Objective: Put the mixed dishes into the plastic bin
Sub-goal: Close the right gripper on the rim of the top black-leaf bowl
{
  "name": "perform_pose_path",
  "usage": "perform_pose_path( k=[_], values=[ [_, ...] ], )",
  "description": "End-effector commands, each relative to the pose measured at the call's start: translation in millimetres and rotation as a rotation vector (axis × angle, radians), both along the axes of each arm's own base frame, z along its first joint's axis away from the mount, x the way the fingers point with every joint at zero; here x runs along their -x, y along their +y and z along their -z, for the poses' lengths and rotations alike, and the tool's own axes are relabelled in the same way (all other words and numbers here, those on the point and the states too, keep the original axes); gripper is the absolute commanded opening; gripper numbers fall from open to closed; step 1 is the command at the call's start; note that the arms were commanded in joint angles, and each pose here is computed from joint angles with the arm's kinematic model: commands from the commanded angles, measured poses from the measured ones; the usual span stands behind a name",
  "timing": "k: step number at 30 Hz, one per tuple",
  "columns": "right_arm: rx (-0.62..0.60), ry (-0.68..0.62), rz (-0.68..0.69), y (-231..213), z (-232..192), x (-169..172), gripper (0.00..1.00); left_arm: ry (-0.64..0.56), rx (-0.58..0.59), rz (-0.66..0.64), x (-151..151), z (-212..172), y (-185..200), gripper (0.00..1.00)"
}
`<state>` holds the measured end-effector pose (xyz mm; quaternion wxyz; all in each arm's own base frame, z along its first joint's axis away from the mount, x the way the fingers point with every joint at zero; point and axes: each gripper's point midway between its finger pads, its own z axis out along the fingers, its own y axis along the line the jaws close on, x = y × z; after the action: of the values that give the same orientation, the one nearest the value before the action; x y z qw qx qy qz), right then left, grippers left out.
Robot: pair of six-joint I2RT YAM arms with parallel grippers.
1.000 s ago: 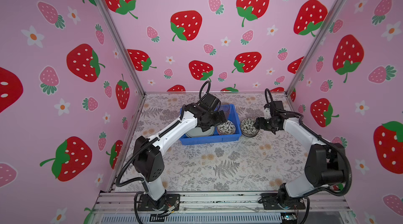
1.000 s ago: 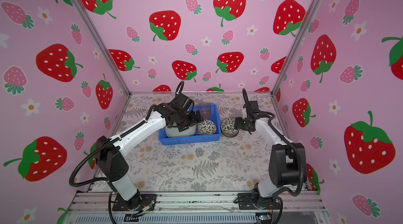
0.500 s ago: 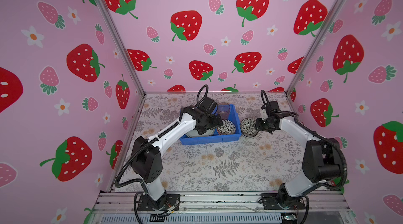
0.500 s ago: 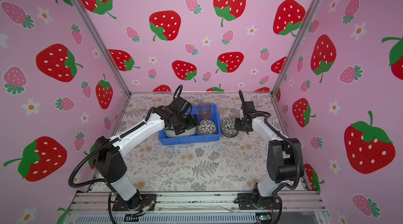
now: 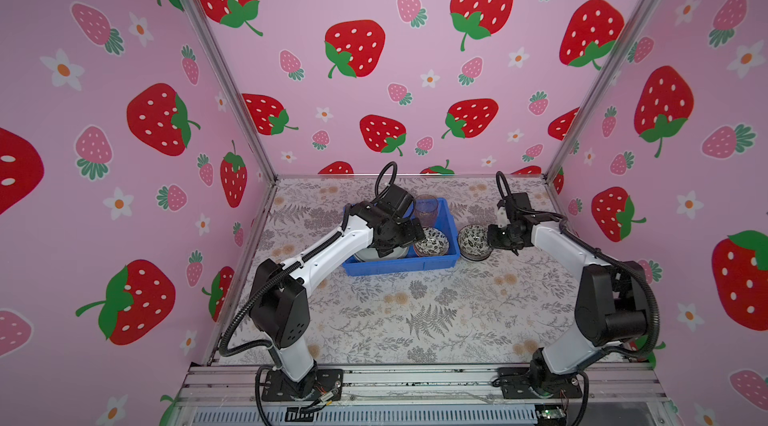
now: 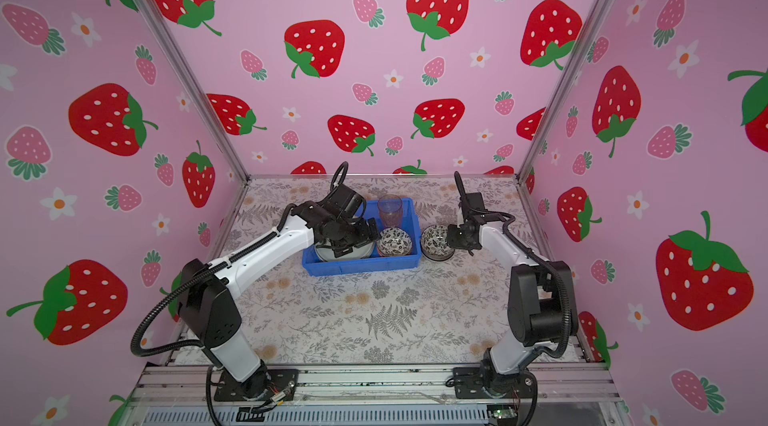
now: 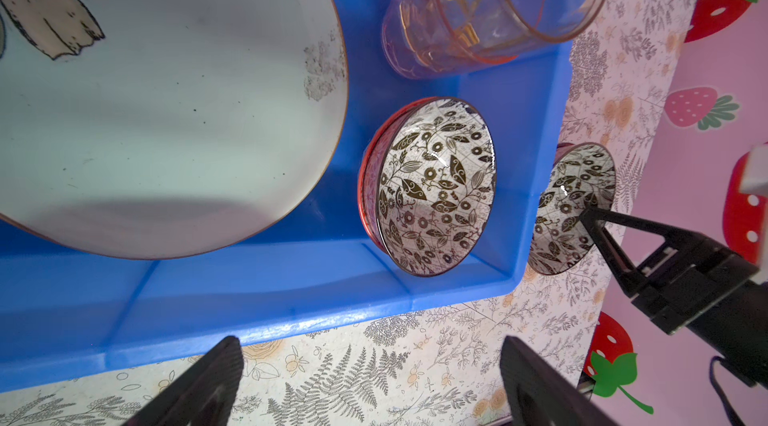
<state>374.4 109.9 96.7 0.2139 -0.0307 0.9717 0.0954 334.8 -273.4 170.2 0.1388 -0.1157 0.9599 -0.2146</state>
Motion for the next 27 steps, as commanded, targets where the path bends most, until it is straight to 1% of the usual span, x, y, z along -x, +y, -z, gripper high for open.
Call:
perform_pose_path(
  k=[1, 14, 19, 27],
  values=[
    [0.000, -0.013, -0.002, 2.1, -4.6, -4.1, 0.21, 0.014, -0.009, 0.004, 0.9, 4.2, 2.2, 0.99],
    [-0.006, -0.011, -0.009, 3.9, -2.8, -5.0, 0.20, 0.028, -0.017, 0.009, 1.9, 9.8, 2.1, 0.99],
    [-0.004, -0.010, -0.011, 3.7, -3.3, -3.7, 0.13, 0.036, -0.017, 0.010, 2.2, 12.4, 1.4, 0.99],
    [-0.006, -0.050, -0.004, 2.0, -23.8, -5.4, 0.07, 0.041, -0.021, 0.009, 3.8, 14.0, 1.8, 0.99]
  ],
)
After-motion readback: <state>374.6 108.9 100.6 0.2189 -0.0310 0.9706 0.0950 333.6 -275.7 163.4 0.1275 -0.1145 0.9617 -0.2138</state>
